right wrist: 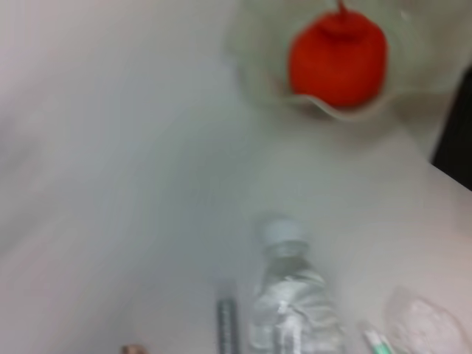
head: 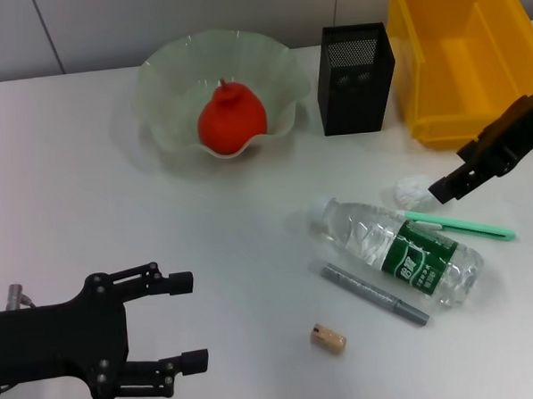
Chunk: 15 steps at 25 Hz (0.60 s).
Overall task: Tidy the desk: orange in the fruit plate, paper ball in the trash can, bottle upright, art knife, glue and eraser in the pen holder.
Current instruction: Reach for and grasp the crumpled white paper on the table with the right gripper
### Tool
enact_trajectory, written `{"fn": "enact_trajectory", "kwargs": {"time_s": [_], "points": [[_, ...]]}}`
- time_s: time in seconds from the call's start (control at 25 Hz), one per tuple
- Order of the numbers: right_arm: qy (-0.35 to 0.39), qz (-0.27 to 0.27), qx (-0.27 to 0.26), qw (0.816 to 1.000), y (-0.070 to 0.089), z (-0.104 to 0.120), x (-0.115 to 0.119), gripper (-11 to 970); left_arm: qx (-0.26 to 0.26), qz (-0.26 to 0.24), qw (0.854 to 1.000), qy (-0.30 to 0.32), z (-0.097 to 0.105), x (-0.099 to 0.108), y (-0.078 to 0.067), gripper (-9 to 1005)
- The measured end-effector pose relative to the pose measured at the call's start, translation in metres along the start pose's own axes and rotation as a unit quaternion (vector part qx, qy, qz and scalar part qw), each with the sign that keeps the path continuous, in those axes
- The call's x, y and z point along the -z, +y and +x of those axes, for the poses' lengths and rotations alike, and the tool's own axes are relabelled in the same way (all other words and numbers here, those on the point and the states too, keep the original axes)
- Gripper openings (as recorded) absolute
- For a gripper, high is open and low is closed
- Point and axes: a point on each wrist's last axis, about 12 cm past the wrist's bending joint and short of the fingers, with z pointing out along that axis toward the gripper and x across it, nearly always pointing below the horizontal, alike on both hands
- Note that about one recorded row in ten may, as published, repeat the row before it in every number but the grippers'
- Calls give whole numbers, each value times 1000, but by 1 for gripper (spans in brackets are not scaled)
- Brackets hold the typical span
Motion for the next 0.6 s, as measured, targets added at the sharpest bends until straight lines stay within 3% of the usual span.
{"fn": "enact_trajectory", "kwargs": {"time_s": [0.24, 0.6], "points": [[45, 38, -34, 998, -15, -13, -24, 786, 3, -2, 1000, 1, 3, 0, -1, 856], [85, 86, -42, 992, -26, -18, -62, 787, 11, 0, 1000, 6, 7, -2, -3, 856]]}}
